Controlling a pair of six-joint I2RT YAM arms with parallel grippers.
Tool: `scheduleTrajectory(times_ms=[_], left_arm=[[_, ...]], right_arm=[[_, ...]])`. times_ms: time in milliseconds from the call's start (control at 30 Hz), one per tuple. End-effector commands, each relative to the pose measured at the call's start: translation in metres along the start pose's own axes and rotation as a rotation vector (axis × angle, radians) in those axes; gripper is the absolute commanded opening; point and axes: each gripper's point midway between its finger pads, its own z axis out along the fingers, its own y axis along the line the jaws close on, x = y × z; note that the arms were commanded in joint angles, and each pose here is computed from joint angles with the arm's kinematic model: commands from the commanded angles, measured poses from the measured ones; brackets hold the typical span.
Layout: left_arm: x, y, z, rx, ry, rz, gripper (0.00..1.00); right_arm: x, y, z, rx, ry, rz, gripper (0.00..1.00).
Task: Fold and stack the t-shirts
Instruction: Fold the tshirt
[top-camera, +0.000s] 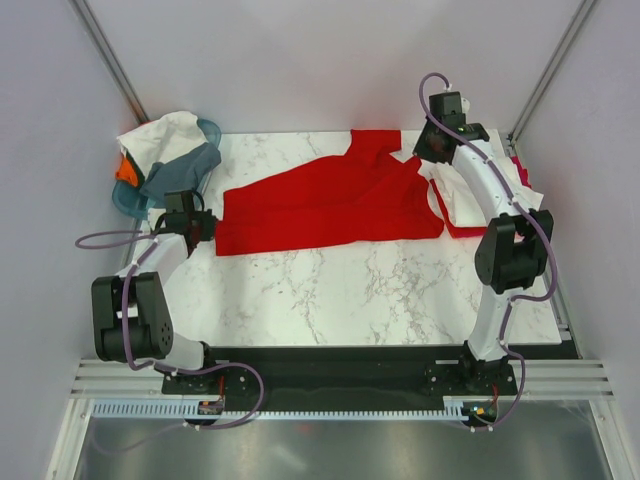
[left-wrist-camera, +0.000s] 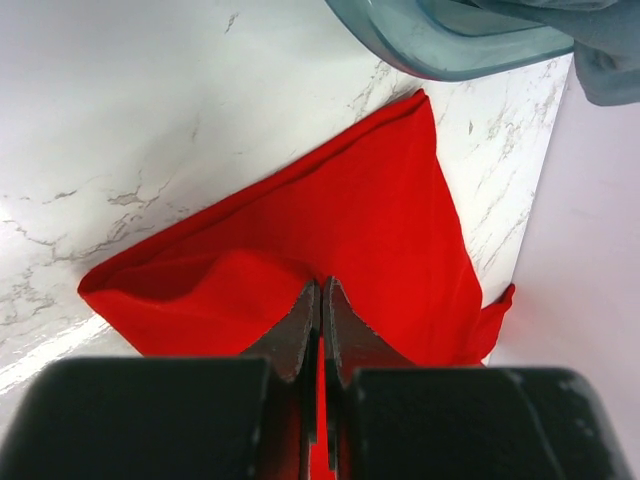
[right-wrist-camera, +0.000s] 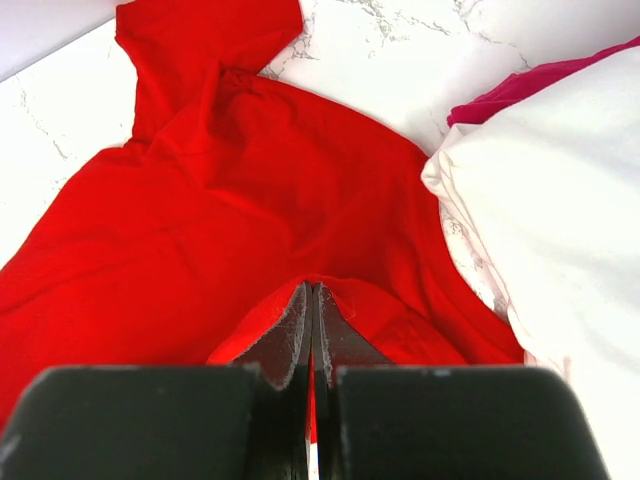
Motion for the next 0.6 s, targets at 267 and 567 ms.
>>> scheduleTrajectory(times_ms=[267, 567], left_arm=[[-0.005, -0.011, 0.012, 0.023, -0.016, -0.055, 0.02], [-0.006, -0.013, 0.023, 0.016, -0.019, -0.058, 0.03]], right_arm=[[-0.014, 0.013, 0.011, -0.034, -0.018, 0.028, 0.00], [-0.020, 0.024, 0.030, -0.055, -0.018, 0.040, 0.00]])
